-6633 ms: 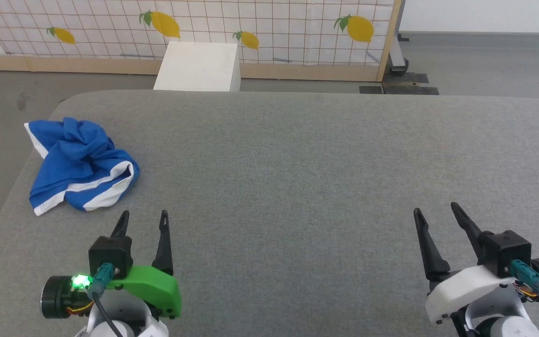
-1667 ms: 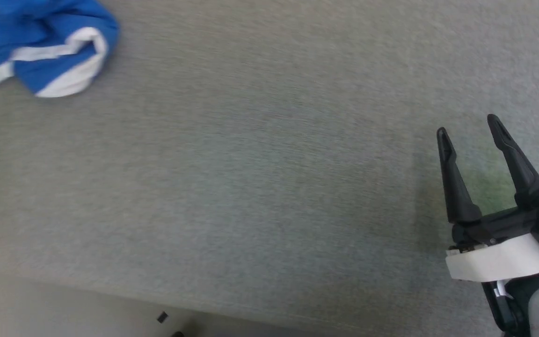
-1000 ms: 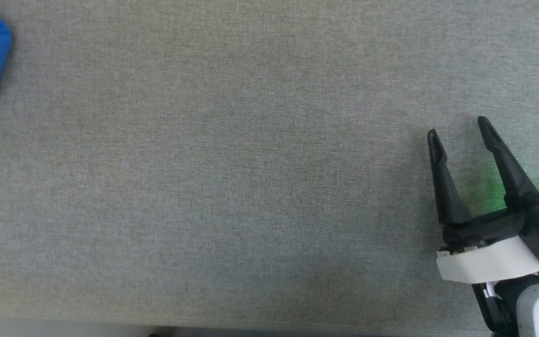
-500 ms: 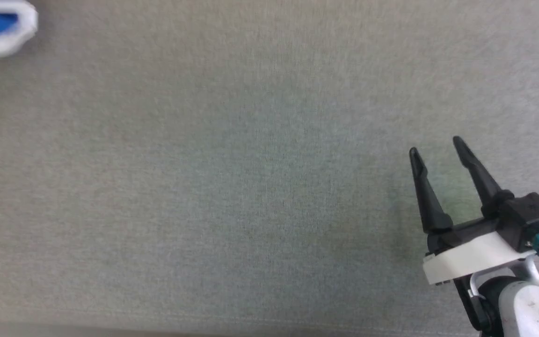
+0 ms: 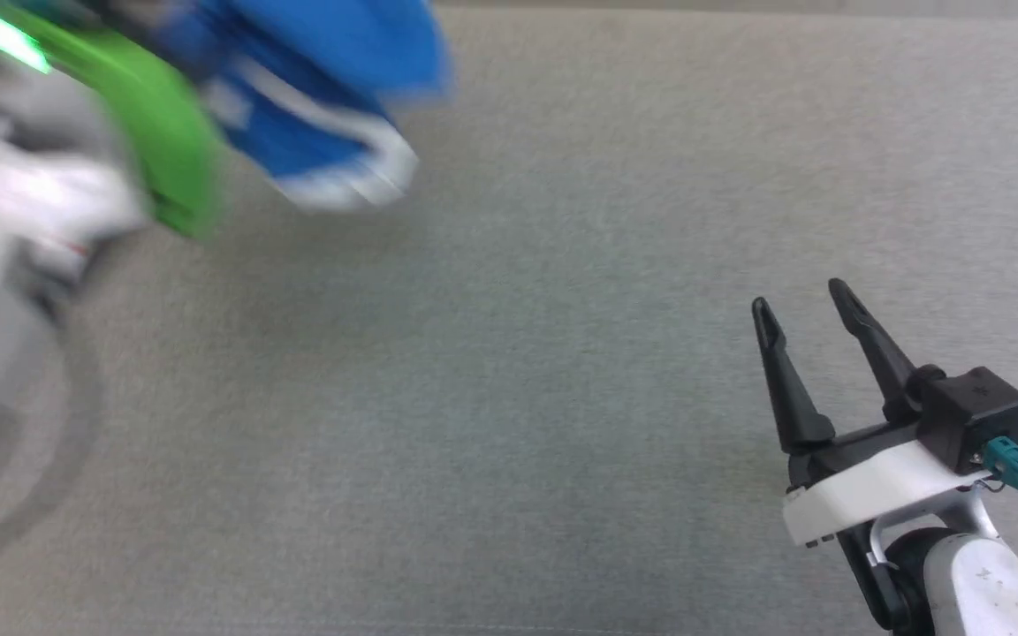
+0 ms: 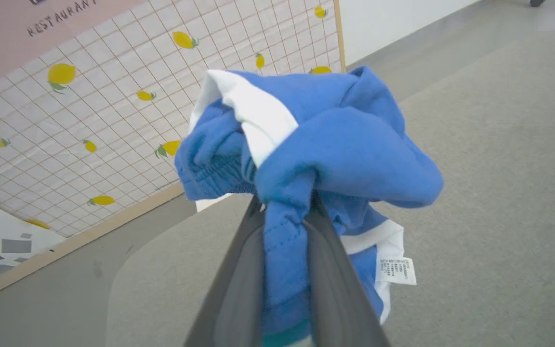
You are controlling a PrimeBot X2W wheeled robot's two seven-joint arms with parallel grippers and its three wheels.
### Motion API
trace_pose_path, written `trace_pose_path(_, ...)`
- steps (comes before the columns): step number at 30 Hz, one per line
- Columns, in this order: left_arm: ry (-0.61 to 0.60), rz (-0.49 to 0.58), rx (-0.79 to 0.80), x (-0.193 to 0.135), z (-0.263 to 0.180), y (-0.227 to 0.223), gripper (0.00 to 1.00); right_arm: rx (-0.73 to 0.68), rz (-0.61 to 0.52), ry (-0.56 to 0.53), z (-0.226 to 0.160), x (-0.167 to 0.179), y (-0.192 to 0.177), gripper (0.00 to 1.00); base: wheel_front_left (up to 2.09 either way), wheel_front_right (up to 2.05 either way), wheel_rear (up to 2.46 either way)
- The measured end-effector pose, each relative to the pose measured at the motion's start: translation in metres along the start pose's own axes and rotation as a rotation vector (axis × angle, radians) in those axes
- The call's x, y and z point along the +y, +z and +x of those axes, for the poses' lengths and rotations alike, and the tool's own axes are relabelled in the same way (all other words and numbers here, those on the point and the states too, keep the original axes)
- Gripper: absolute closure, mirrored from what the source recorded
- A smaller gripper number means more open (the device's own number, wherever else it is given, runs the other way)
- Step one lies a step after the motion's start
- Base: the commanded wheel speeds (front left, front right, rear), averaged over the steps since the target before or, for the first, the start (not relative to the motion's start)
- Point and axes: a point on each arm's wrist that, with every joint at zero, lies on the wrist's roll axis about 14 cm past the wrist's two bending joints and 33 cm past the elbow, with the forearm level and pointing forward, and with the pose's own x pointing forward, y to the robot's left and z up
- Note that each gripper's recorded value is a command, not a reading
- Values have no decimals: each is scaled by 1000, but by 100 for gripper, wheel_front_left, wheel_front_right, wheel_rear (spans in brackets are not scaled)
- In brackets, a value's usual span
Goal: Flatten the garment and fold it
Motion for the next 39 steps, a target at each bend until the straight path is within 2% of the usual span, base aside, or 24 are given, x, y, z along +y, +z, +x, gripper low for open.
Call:
trace_pose_path(4,-101,-5,56,-68,19,-22,100,-23,-7,-35,-10,-9,10,0,0,0,0)
trace_pose_path(8,-184,-35,49,-130,40,-22,100,-41,-9,-83,-20,-21,14,0,0,0,0)
trace_pose_path(13,-363,-56,75,-216,50,-36,100,-37,-18,-162,-34,-44,11,0,0,0,0)
trace_pose_path(17,-458,-79,140,-256,48,-64,100,-26,-23,-216,-44,-60,6,0,0,0,0)
trace_pose_path(21,-506,-90,183,-272,47,-84,100,-15,-15,-251,-50,-69,1,0,0,0,0)
trace_pose_path(22,-522,-97,185,-275,47,-86,69,-11,-15,-257,-51,-71,-1,0,0,0,0)
trace_pose_path(23,-535,-108,186,-278,46,-87,5,-8,-15,-263,-52,-73,-2,0,0,0,0)
trace_pose_path(24,-539,-112,181,-278,46,-86,0,-5,-15,-266,-53,-74,-2,0,0,0,0)
trace_pose_path(29,-521,-136,111,-267,46,-68,0,-10,-12,-256,-51,-71,-1,0,0,0,0)
trace_pose_path(33,-500,-153,19,-254,39,-36,0,-18,-17,-243,-51,-67,6,0,0,0,0)
trace_pose_path(36,-459,-157,-66,-237,31,-4,0,-35,-15,-232,-50,-64,13,0,0,0,0)
trace_pose_path(39,-368,-150,-147,-206,20,23,0,-52,-16,-213,-50,-59,21,0,0,0,0)
